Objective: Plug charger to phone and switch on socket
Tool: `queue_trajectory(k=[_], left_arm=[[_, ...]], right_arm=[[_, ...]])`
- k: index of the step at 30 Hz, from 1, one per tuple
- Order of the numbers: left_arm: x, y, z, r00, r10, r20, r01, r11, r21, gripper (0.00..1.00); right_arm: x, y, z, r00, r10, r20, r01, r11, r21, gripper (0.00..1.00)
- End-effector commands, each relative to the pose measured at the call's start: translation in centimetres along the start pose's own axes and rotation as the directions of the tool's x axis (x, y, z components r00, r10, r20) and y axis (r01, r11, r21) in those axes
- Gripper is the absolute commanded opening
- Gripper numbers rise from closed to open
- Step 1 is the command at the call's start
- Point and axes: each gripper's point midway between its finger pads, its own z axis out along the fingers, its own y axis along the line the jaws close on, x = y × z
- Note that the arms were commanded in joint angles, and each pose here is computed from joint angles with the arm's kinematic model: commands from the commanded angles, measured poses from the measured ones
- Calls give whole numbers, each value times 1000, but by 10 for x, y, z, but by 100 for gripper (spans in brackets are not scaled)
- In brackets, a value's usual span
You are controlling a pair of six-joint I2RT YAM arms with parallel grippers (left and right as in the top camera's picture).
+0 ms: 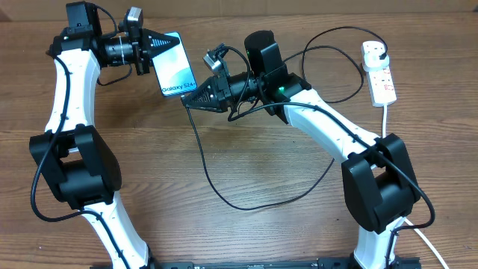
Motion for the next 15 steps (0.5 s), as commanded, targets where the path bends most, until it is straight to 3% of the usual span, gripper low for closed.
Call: queue_trajectory(k=[1,15], left_arm=[[0,-6,0,1000,-10,-7,10,1000,14,4],[-3,-4,1,1000,-11,4,11,1000,1,5]], right_arm=[[-5,14,-9,1000,-25,1,25,999,-26,4],[0,19,-12,999,-18,-35,16,998,-53,4]])
